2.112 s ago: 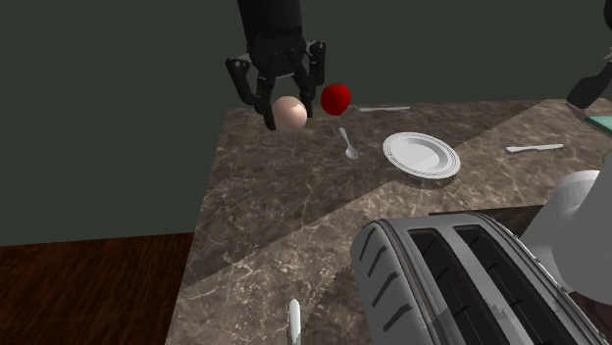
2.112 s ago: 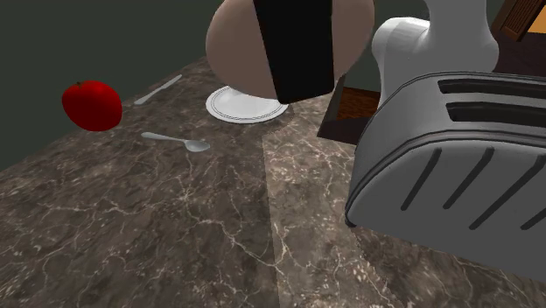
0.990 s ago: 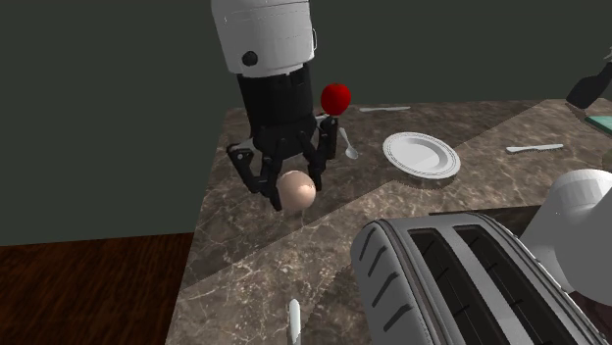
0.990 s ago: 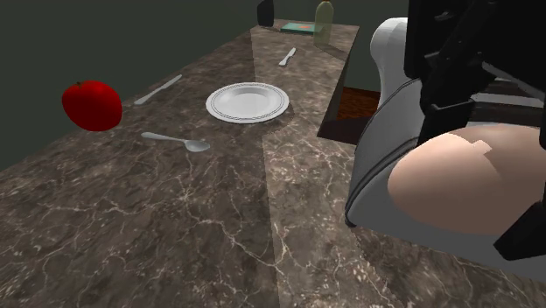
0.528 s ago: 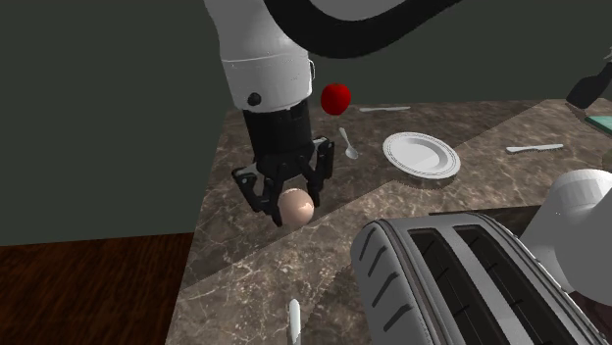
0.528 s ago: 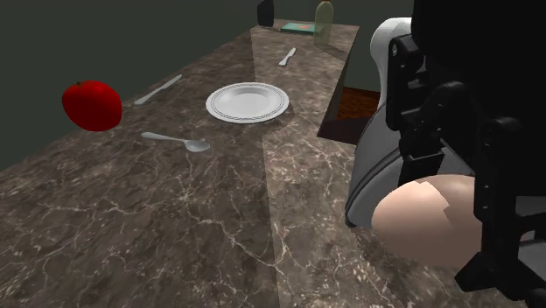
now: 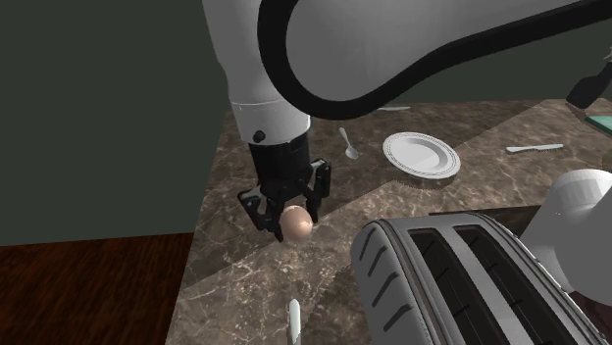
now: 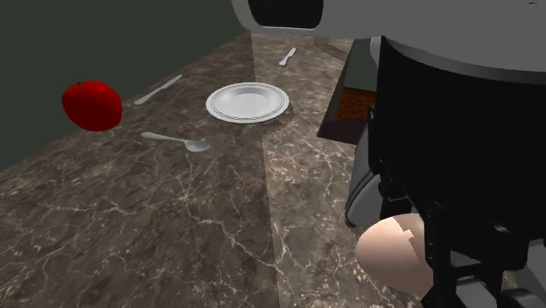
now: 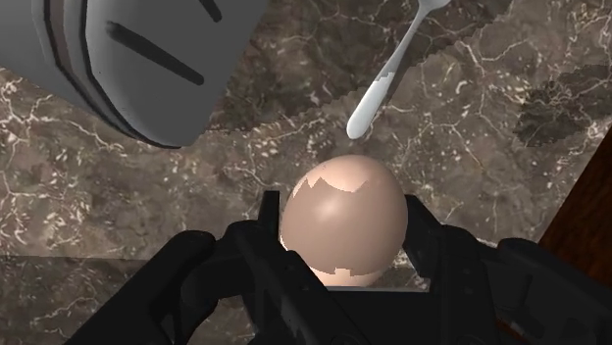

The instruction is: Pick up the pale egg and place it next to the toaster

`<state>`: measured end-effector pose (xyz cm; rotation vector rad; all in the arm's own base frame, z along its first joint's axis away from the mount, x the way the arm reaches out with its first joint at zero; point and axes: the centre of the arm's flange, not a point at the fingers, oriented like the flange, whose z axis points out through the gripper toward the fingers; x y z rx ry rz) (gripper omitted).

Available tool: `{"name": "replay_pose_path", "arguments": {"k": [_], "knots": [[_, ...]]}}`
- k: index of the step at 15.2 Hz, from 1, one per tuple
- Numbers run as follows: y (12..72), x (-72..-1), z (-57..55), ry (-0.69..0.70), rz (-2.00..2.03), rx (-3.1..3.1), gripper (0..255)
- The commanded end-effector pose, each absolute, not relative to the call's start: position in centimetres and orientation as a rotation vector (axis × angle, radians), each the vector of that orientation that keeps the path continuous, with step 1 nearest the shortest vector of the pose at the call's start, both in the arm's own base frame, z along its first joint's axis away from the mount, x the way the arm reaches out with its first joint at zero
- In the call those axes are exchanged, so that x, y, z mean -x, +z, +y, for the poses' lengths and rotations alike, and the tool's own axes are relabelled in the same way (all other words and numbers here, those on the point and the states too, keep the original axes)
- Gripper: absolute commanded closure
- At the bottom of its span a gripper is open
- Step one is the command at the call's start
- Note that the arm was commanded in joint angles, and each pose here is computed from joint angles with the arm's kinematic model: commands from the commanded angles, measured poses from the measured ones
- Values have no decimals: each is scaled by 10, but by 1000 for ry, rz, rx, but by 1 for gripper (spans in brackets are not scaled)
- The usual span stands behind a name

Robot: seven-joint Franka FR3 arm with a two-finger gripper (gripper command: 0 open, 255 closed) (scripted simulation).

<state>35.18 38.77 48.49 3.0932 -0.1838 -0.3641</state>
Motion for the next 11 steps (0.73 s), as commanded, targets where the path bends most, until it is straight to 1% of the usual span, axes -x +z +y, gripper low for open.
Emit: {"name": "replay_pose_path", "arguments": {"k": [1,11], "knots": [[475,-352,386,-363,-184,-3094,255],[422,-352,386,-363,-184,-3094,255]]}}
